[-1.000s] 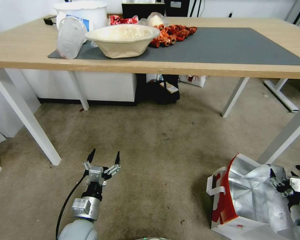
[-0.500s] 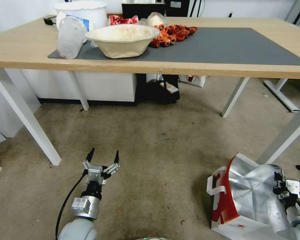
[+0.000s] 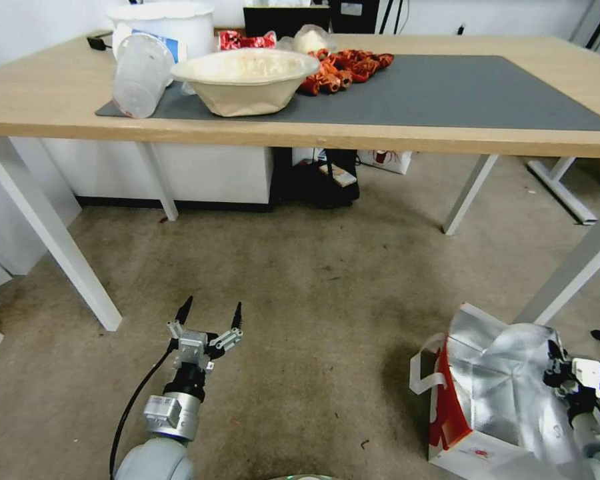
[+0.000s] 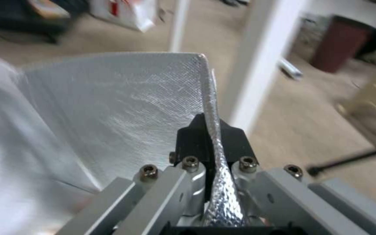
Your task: Pick up the food delivery bag from the floor and place it on the table.
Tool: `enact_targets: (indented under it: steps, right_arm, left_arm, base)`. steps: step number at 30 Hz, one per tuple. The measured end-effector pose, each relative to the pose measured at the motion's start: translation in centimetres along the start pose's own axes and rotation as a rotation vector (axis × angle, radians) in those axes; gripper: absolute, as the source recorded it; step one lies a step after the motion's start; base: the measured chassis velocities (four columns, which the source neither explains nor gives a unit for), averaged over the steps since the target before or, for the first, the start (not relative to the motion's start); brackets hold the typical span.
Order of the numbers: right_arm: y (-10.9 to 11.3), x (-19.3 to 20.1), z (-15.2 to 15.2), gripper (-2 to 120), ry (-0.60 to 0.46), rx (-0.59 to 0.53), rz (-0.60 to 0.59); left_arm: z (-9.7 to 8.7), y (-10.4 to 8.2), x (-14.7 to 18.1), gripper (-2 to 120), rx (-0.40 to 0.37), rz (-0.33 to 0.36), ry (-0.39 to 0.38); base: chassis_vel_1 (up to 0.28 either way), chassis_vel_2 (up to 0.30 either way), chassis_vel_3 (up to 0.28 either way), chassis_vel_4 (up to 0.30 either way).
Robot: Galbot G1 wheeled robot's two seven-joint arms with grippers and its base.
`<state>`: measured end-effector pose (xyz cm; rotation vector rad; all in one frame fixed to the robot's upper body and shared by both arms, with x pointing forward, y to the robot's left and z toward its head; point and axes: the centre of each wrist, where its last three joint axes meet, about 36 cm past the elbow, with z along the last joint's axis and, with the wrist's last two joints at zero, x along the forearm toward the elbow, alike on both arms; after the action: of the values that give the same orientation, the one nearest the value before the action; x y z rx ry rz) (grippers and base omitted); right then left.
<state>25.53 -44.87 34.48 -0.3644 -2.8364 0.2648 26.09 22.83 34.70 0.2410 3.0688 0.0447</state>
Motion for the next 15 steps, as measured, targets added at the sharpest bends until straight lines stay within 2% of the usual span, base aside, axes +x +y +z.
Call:
enact_targets:
  steps: [3,4,7,12,15]
  right_arm:
    - [1.3,0.6,-3.6,0,-0.071,-0.004,-0.074]
    - [1.3,0.6,-3.6,0,-0.071,-0.004,-0.074]
    - [2.2,1.2,-6.8,0,-0.119,-0.003,-0.136]
    - [3.1,1.9,-9.5,0,-0.163,0.002,-0.210]
    - [4.0,2.5,-11.6,0,-0.204,0.001,-0.303]
  left_arm:
    - [0.3,0.5,0.0,97,0.009,0.008,-0.031]
    - [0.3,0.5,0.0,97,0.009,0.008,-0.031]
    - [0.2,0.7,-0.1,97,0.012,0.017,-0.043]
    - [0.0,0.9,-0.2,98,0.004,0.019,-0.050]
    - [-0.2,1.2,-0.2,99,-0.006,0.016,-0.055]
  base:
    - [0.000,0.000,0.000,0.000]
    - [0.000,0.000,0.000,0.000]
    - [0.000,0.000,0.000,0.000]
    - [0.000,0.000,0.000,0.000]
    - [0.000,0.000,0.000,0.000]
